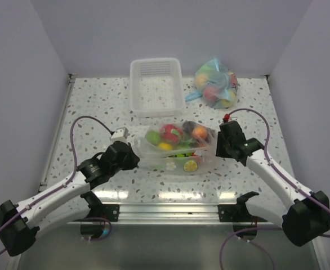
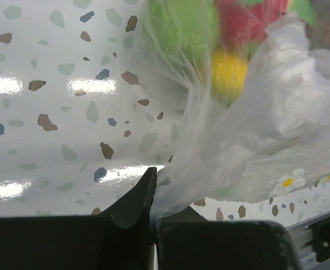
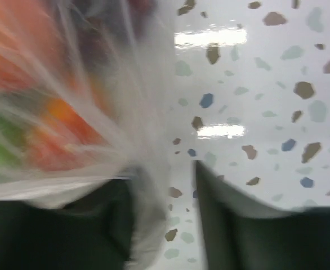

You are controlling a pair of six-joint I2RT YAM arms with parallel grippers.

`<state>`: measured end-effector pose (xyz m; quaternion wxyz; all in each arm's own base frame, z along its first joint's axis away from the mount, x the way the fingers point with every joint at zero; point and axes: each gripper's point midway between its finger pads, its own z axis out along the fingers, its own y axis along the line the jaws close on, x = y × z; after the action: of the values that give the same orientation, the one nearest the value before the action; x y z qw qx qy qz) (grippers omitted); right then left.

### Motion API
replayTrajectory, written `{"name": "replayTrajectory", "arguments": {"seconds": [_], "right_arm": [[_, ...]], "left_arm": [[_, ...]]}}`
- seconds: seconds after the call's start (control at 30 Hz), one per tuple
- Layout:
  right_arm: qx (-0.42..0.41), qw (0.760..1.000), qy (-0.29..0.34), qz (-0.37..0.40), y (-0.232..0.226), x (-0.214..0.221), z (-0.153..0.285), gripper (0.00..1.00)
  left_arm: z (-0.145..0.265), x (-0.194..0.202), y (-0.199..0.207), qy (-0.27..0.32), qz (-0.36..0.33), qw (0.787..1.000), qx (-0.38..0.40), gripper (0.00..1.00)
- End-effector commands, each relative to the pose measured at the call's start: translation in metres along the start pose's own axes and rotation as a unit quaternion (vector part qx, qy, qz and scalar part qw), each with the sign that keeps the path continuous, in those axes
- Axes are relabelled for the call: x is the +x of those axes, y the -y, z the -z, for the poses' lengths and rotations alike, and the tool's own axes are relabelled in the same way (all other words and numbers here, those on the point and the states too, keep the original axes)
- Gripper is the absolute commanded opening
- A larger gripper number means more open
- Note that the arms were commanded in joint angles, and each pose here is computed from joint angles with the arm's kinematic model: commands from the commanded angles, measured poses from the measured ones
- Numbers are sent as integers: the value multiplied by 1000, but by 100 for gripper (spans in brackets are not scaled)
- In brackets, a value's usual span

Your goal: Untie the knot of the plastic bag and take out the fruit

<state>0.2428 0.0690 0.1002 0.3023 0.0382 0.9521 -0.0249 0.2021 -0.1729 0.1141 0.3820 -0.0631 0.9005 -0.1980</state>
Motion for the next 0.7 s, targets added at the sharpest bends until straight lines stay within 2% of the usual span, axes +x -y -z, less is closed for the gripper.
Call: {"name": "replayTrajectory", "arguments": {"seconds": [0.0,0.07,0.1,0.17,0.27,0.3,0.37,0.4,0.43,0.5,0.67], "right_arm": [[-51,997,17,-56,-12,-1,-6,27],[-86,995,10,-56,-25,4,-7,12],[-98,994,14,-55,-29,2,-6,0],[-132,990,22,-42,-38,-2,1,0],[-159,986,47,-23,-45,-16,14,0],[-162,985,48,-19,-46,-17,17,0],[-168,984,57,-7,-47,-24,24,0],[-170,984,58,-1,-47,-25,26,0],[-172,983,59,5,-48,-25,27,0],[-176,982,62,14,-50,-27,30,0],[-166,983,69,42,-51,-31,37,0]], "left_arm": [[-11,6,-37,-10,38,997,-64,0],[-13,3,-37,-10,38,997,-59,0],[-13,-1,-31,-8,21,999,-46,0],[-10,-14,-16,3,4,1000,-18,0],[4,-36,5,25,-42,998,26,28],[10,-42,10,31,-68,996,40,47],[24,-60,24,54,-92,992,60,67],[32,-66,24,63,-118,989,60,85],[42,-79,31,78,-128,986,67,91],[52,-85,29,79,-169,981,58,100],[79,-114,44,94,-244,964,39,100]]}}
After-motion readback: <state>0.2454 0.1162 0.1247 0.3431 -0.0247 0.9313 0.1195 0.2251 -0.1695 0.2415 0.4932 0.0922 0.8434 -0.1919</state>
